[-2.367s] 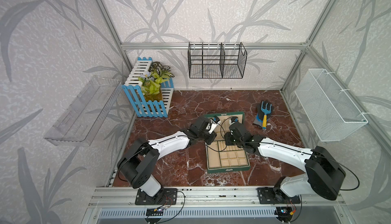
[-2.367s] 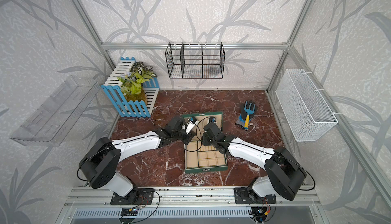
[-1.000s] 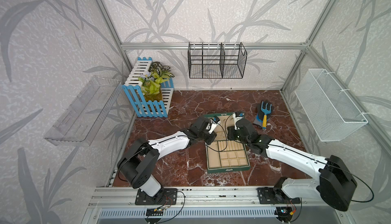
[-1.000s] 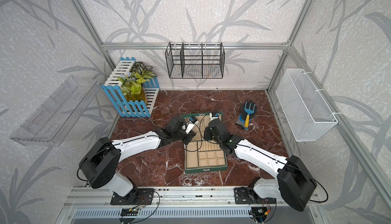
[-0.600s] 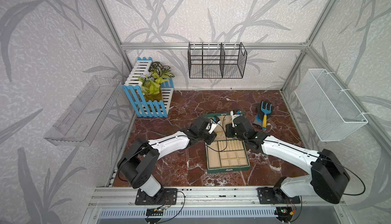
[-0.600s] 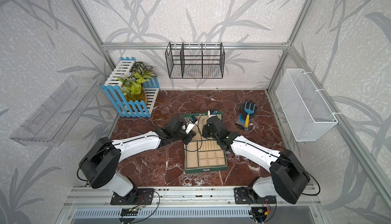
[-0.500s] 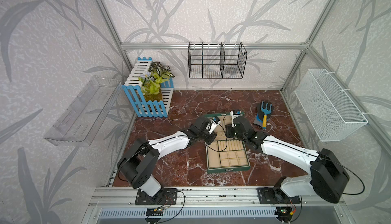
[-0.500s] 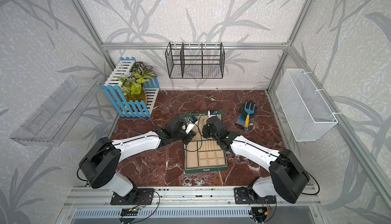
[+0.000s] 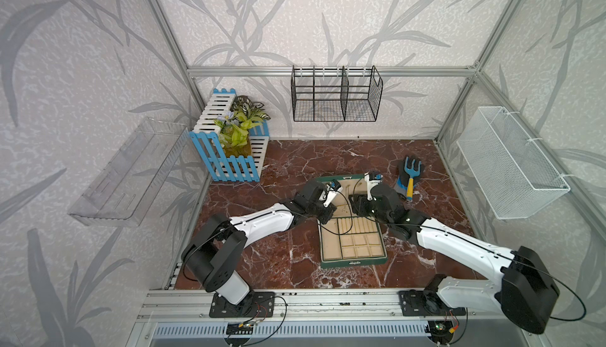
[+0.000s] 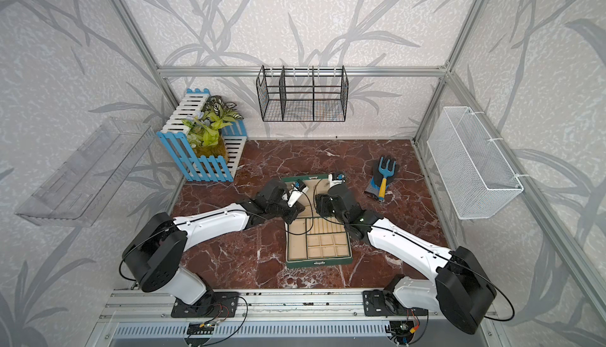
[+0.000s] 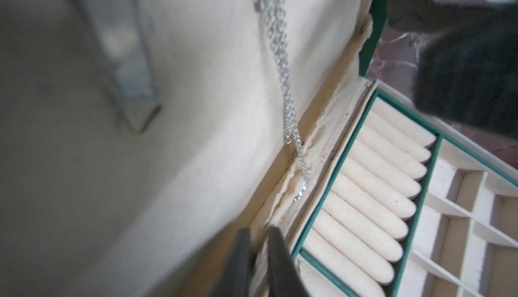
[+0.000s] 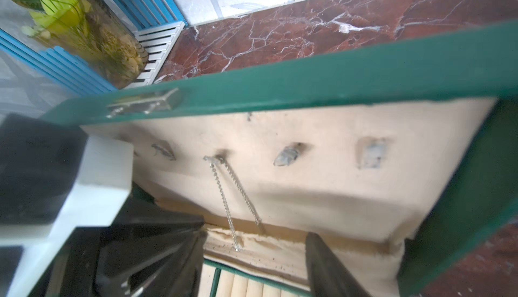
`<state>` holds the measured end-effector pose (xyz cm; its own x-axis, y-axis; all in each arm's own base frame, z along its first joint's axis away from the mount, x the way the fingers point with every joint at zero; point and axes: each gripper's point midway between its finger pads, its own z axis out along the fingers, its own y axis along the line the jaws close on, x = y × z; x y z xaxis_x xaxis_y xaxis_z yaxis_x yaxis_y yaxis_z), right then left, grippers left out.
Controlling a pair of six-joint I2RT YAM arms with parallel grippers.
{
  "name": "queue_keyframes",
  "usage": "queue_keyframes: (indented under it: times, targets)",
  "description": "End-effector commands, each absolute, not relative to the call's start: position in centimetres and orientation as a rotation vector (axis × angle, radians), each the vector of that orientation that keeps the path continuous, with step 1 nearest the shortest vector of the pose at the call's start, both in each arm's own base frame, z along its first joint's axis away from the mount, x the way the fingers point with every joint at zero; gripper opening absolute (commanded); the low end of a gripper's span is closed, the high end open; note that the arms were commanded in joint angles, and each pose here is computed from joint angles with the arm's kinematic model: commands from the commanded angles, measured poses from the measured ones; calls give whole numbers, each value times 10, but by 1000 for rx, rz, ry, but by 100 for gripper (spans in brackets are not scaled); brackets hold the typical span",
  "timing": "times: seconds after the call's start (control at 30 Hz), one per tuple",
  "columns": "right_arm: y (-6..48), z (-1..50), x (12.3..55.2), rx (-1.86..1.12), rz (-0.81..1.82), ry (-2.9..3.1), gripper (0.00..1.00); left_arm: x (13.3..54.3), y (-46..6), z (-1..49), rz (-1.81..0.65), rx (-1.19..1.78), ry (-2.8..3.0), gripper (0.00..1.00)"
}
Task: Put jewelry chain into jewelry box
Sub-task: Adjust the necklace in the storage slot, then reset both arms
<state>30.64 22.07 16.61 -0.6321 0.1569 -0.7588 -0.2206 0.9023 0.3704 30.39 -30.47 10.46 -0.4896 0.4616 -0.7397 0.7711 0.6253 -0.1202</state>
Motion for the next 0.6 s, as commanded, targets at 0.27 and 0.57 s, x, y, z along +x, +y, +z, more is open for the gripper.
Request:
queue_keyframes:
  times: [0.27, 0.57]
  targets:
    - [171, 192, 277, -77, 468, 2030, 88, 281, -314, 197, -697, 1043, 1809, 49]
    - [84, 179, 276, 127, 310, 1990, 99, 300, -193, 236, -351, 355, 1737, 95]
